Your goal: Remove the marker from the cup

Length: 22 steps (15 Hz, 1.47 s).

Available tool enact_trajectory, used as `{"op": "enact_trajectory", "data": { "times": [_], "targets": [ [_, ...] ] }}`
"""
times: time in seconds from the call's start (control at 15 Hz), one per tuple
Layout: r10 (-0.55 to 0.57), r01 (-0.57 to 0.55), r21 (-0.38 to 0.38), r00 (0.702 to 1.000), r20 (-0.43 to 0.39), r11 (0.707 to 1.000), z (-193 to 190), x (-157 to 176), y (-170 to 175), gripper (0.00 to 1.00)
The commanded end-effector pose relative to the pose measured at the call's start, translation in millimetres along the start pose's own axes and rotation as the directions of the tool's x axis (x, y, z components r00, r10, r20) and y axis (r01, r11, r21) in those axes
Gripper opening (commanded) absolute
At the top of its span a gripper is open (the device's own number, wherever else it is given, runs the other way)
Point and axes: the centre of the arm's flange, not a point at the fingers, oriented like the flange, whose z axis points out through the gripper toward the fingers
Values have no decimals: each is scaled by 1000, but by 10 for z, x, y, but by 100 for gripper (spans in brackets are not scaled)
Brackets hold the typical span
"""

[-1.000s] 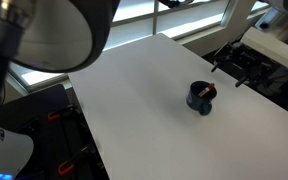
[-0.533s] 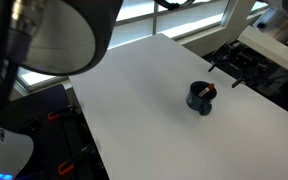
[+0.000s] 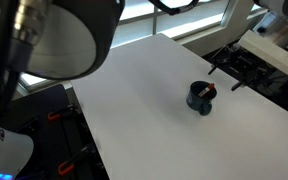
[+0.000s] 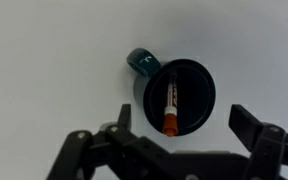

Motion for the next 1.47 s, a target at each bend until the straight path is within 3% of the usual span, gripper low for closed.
{"op": "enact_trajectory", "data": {
  "times": [0.0, 0.07, 0.47, 1.0, 1.27, 1.33, 1.4],
  "targets": [
    [13, -13, 7, 1000, 3, 1000, -207, 316, 258, 100],
    [4, -4, 0, 1000, -2, 1000, 7, -13, 29, 100],
    [5, -5, -1, 1000, -8, 1000, 3, 4, 43, 100],
    [-6, 6, -16, 1000, 14, 1000, -66, 295, 109, 100],
    [-95, 96, -24, 995, 35, 995, 30, 435, -6, 100],
    [-50, 50, -4, 999, 17, 999, 137, 147, -126, 100],
    [-58, 58, -3, 998, 20, 998, 159, 167, -149, 100]
  ]
}}
